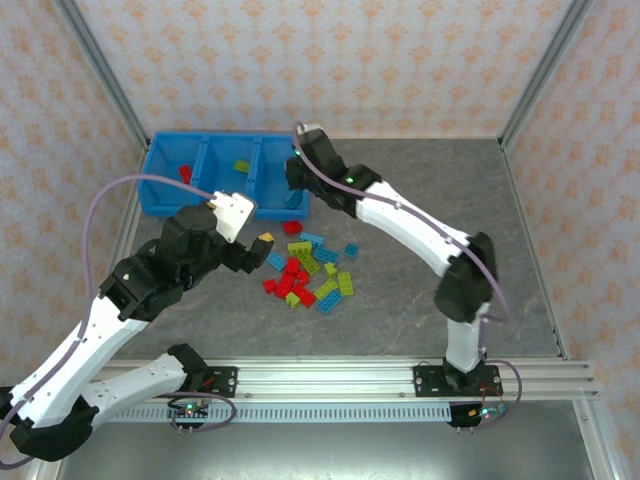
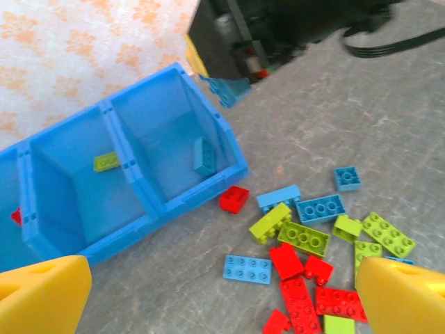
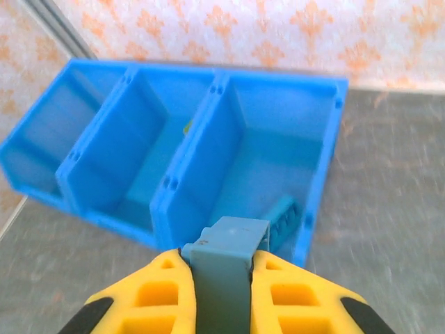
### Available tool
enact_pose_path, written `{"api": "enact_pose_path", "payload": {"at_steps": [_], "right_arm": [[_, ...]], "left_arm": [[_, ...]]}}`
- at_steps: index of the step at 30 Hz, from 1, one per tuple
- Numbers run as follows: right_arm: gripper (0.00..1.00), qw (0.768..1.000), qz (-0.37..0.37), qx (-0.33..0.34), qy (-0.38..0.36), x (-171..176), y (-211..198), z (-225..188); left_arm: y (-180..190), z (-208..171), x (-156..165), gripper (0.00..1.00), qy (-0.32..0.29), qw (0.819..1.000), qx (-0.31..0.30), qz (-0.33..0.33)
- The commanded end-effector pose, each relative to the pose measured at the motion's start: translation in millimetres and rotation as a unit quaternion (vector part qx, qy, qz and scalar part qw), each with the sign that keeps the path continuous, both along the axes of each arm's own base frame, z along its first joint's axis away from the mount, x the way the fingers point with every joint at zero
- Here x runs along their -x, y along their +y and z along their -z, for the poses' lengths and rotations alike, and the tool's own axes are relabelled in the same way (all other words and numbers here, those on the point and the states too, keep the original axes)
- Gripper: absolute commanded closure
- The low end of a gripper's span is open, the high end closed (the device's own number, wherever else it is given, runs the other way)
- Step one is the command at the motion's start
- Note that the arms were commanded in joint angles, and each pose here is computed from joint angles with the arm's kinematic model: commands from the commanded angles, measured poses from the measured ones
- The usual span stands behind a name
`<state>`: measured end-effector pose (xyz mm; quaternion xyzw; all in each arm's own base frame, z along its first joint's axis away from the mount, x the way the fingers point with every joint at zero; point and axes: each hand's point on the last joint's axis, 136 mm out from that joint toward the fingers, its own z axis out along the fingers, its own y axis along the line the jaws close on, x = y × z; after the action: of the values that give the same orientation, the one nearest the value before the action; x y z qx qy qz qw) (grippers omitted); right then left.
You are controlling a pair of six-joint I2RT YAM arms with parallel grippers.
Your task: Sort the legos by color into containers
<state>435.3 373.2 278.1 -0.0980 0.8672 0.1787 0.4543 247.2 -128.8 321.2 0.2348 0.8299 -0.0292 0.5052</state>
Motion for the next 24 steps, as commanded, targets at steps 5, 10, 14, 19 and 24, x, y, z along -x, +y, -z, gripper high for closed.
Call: {"api": "enact_pose_path", "payload": {"at_steps": [5,10,14,19,24], "right_arm": [[0.89,0.994,0.032,0.104,0.016,-66,16,69],[0.73,0.997,-0.009,0.069,0.022,-78,48,81],[0.58,0.998,-0.013,0.045,0.038,-65,47,61],[0.52,0.997,-0.038,0.029,0.052,-32,31,15],[0.48,0.991,-0.096,0.014,0.096,30,6,-22]], "left_arm": [[10,2,-14,0.02,-0.014,0.999,-0.009,-0.047],[14,9,-20,0.02,-0.005,0.998,-0.023,-0.062],[19,11,-22,0.02,-0.004,0.997,-0.032,-0.077],[21,14,-25,0.02,-0.001,0.996,-0.034,-0.085],[37,8,-30,0.0,0.002,0.988,-0.01,-0.155]]}}
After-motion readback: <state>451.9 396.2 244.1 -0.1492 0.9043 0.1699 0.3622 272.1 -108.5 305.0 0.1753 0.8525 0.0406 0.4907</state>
